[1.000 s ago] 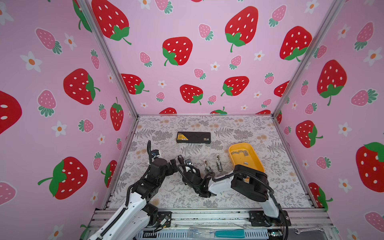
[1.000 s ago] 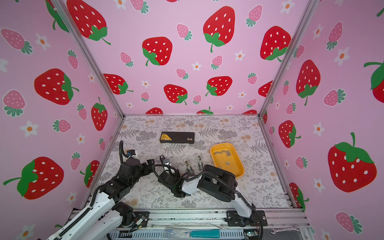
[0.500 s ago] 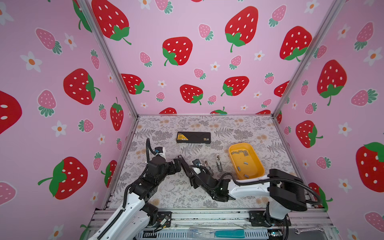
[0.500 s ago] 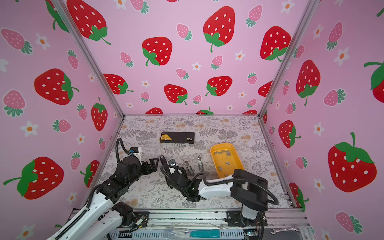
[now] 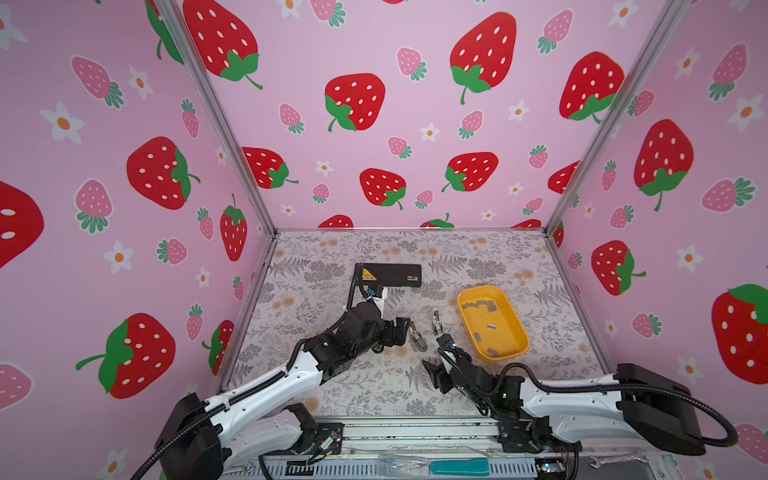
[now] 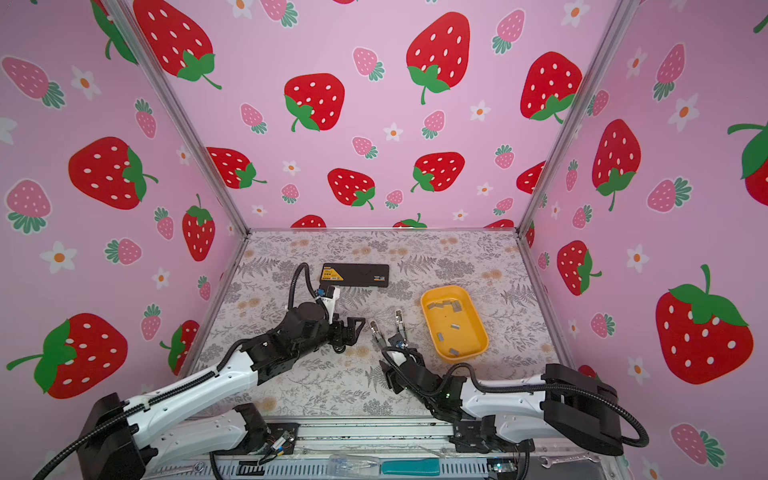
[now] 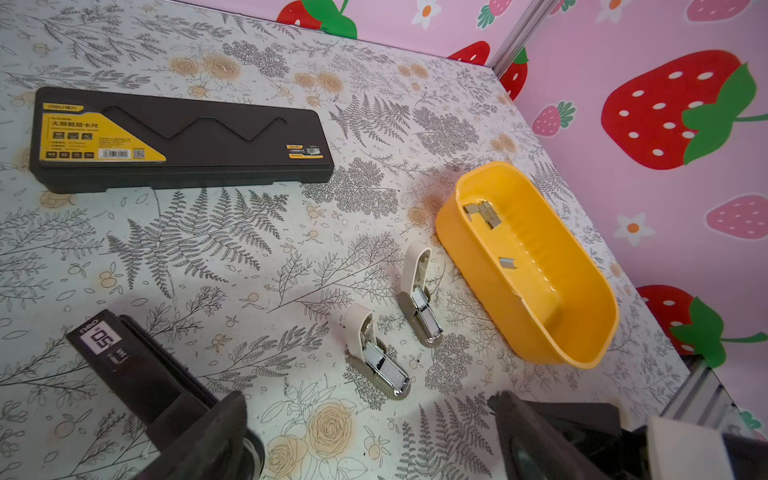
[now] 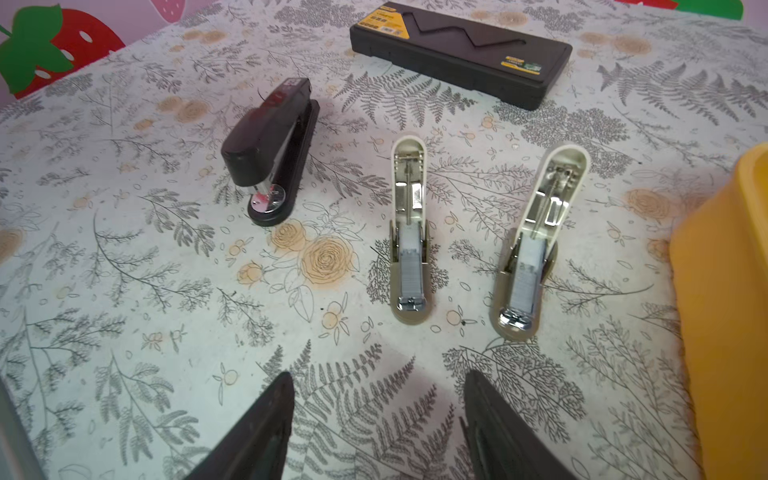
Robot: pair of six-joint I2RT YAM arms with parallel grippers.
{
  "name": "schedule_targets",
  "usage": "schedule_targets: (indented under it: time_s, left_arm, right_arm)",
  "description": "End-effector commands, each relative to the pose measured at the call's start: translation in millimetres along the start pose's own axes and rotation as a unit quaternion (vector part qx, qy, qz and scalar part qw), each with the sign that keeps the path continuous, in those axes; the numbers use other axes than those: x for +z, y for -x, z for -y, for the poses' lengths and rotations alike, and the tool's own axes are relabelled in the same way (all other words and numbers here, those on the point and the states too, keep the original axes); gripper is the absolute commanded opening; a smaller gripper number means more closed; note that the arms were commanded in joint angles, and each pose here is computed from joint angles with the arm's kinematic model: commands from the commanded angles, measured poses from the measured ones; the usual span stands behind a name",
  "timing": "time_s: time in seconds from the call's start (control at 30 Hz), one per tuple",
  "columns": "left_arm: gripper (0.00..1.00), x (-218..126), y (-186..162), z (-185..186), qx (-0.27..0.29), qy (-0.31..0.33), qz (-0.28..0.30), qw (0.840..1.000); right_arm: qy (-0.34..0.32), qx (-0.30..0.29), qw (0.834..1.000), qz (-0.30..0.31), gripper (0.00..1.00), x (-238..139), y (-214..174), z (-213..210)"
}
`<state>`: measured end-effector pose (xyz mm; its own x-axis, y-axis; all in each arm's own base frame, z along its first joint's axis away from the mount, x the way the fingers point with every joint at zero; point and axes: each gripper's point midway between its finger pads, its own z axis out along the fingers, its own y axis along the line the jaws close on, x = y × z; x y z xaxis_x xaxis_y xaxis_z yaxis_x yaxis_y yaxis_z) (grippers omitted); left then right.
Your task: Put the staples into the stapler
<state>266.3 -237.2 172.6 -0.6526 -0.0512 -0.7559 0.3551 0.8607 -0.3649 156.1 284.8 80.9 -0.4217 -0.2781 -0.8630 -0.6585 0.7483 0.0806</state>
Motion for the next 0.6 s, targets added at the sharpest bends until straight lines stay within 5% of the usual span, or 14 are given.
schedule_targets:
  time_s: [0.0, 0.57]
  left_arm:
    - [0.95, 4.5, 32.2, 14.2, -0.015, -0.008, 0.035, 0.999]
    - [0.91, 36.3, 35.6, -19.7, -0.073, 0.003, -0.010, 0.997]
  right_arm:
    - [0.017, -0.008, 1.000, -0.022, 0.67, 8.4, -8.6, -0.8]
    - [-0.011, -0.016, 0.995, -0.095, 0.59, 58.8, -43.4, 14.4]
